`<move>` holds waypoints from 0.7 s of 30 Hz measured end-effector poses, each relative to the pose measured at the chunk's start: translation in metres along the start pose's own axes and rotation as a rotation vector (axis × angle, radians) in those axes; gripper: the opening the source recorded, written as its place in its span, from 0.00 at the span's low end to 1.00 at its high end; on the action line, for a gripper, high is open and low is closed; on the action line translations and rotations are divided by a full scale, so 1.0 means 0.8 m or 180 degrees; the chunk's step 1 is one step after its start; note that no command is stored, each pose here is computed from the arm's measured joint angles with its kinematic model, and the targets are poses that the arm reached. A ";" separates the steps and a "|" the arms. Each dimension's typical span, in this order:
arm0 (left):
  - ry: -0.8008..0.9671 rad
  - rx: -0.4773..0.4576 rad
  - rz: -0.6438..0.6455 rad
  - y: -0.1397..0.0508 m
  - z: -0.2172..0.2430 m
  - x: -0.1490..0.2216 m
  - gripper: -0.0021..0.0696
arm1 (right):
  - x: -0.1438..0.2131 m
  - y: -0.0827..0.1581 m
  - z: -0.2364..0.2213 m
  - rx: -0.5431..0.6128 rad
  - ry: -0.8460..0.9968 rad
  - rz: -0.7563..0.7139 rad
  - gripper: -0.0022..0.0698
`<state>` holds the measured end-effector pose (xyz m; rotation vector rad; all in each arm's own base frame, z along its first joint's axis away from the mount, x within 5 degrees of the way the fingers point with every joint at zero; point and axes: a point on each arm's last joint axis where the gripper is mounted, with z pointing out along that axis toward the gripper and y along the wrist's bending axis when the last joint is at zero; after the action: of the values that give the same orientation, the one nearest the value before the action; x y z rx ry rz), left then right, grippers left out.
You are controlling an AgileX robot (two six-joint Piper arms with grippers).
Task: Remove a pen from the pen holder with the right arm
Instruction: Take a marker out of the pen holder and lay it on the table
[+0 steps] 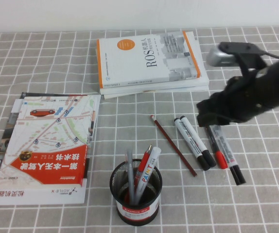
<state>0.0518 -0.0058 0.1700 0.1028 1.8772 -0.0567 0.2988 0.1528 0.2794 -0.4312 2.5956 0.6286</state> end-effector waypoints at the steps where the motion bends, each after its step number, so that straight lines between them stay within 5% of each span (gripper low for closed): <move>1: 0.0000 0.0000 0.0000 0.000 0.000 0.000 0.02 | -0.006 0.001 0.009 0.0019 0.0075 -0.0036 0.15; 12: 0.0000 0.0000 0.0000 0.000 0.000 0.000 0.02 | -0.050 0.031 0.111 0.0083 0.0054 -0.0475 0.15; 21: 0.0000 0.0000 0.0000 0.000 0.000 0.000 0.02 | -0.046 0.023 0.172 0.0068 -0.0007 -0.0434 0.15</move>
<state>0.0518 -0.0058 0.1700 0.1028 1.8772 -0.0567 0.3691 0.2431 0.1930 -0.5945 2.5423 0.5538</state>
